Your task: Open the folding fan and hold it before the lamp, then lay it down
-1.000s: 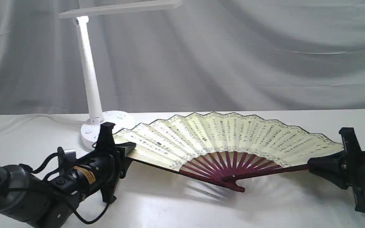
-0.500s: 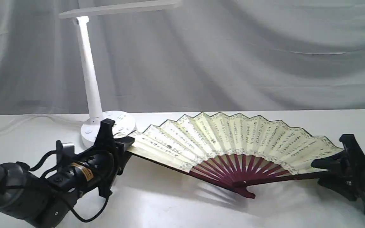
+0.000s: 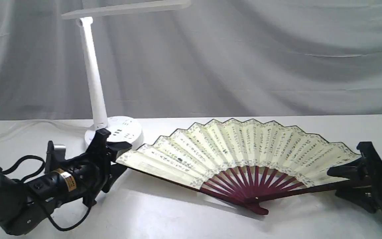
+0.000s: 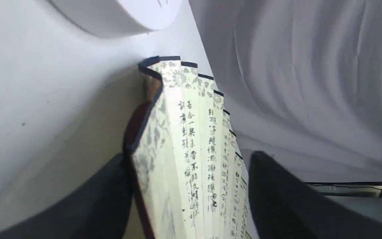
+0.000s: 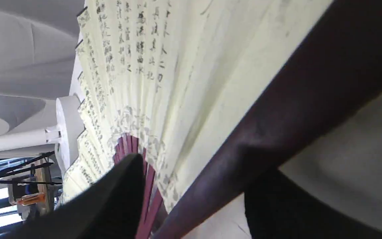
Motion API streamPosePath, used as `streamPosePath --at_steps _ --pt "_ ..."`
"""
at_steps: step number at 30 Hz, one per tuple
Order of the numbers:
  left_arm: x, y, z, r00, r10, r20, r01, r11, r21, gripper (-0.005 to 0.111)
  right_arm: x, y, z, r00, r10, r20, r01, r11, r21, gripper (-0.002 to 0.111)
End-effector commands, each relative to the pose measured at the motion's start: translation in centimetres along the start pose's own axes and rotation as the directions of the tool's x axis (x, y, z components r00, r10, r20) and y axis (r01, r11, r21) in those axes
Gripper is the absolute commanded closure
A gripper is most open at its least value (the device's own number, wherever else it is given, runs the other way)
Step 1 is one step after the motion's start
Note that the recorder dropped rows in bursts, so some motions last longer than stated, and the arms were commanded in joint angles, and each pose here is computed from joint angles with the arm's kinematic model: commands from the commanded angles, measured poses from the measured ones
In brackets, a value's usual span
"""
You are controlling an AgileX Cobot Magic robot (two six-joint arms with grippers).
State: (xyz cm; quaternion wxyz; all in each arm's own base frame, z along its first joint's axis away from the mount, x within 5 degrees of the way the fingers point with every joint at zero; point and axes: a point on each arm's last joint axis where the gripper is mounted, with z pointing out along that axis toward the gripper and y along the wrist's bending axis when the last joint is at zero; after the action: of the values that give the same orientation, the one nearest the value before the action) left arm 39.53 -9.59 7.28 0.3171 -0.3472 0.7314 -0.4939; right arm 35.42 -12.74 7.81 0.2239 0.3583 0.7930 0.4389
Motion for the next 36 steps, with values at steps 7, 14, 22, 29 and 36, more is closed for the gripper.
streamPosePath --at_steps 7,14,22,29,36 --pt "-2.4 -2.3 -2.1 0.99 0.143 -0.004 -0.142 0.983 -0.116 0.054 -0.1 1.5 -2.2 0.997 -0.071 0.015 0.068 0.988 0.138 0.061" --pt "-3.4 -5.1 -4.5 0.956 0.293 0.006 -0.278 0.912 -0.303 0.054 0.6 3.3 -4.5 0.992 -0.121 -0.041 0.127 0.952 0.279 0.061" --pt "-4.5 -8.1 -7.8 0.807 0.586 -0.069 -0.546 0.696 -0.466 0.054 1.9 5.6 -8.0 0.968 -0.212 -0.134 0.249 0.865 0.436 0.062" --pt "-7.3 -12.5 -9.8 0.587 0.807 -0.063 -0.665 0.437 -0.606 0.054 5.0 8.7 -11.0 0.901 -0.272 -0.337 0.409 0.789 0.458 0.062" --pt "-8.5 -14.6 -11.1 0.489 0.869 -0.073 -0.662 0.315 -0.68 0.068 10.2 10.3 -12.0 0.895 -0.333 -0.295 0.445 0.673 0.591 0.062"
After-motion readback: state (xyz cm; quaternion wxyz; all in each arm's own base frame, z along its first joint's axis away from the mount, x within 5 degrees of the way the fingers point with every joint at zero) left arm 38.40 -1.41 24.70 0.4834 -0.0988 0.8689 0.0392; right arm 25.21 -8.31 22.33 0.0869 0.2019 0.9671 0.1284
